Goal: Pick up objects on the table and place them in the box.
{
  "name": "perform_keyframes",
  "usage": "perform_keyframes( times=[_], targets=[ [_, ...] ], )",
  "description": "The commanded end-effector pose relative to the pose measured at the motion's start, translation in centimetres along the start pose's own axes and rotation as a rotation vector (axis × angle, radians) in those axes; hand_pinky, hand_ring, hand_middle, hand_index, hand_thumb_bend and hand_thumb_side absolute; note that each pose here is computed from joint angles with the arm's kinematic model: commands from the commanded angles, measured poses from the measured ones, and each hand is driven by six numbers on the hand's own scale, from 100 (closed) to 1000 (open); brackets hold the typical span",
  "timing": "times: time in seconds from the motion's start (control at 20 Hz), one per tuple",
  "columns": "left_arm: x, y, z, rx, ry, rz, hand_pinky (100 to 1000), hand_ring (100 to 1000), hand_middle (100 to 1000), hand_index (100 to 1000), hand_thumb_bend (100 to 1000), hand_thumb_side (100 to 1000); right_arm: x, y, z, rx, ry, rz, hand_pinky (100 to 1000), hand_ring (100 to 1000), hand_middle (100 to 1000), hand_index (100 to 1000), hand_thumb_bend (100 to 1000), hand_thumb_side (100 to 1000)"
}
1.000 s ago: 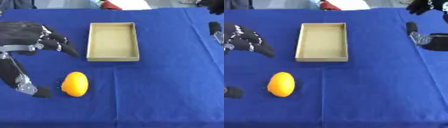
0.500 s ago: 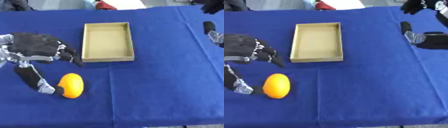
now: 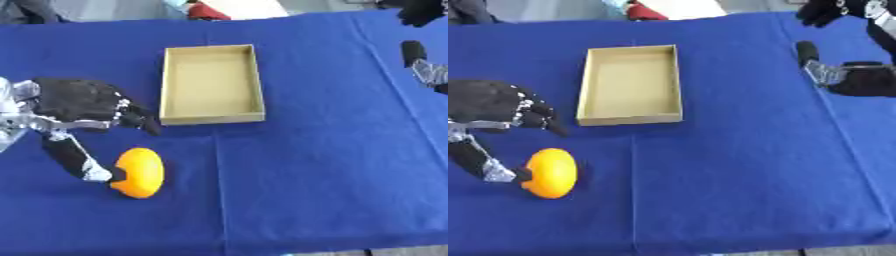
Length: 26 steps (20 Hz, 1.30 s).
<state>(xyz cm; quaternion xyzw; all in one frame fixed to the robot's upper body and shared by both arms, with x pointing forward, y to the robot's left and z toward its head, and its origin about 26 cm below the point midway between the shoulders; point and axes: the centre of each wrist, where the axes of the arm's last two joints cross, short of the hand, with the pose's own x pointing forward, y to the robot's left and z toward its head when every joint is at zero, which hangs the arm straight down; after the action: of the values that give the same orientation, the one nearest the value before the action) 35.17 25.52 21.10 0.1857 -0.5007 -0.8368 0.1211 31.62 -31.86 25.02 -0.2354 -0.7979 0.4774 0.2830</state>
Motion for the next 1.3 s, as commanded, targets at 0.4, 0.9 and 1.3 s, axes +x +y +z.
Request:
perform_keyframes(
  times=[0.4, 0.9, 1.3],
  targets=[
    [-1.1, -0.9, -0.2, -0.278, -0.135, -0.147, 713, 746, 733, 874, 257, 396, 0.2, -0.9, -0.2, 0.000, -0.016, 0.017, 675, 690, 691, 936, 100, 255],
    [-1.4, -1.0, -0.7, -0.181, -0.216, -0.057, 370, 417, 389, 534, 100, 245, 0.2, -0.8, -0.2, 0.000, -0.021, 0.010, 677, 690, 694, 938, 100, 256],
    [-2.3, 2.8, 1.0, 0.017, -0.205, -0.036, 335, 378, 336, 483, 100, 247, 0.3, -0.7, -0.2, 0.005, -0.025, 0.003, 677, 691, 692, 939, 100, 256]
  ],
)
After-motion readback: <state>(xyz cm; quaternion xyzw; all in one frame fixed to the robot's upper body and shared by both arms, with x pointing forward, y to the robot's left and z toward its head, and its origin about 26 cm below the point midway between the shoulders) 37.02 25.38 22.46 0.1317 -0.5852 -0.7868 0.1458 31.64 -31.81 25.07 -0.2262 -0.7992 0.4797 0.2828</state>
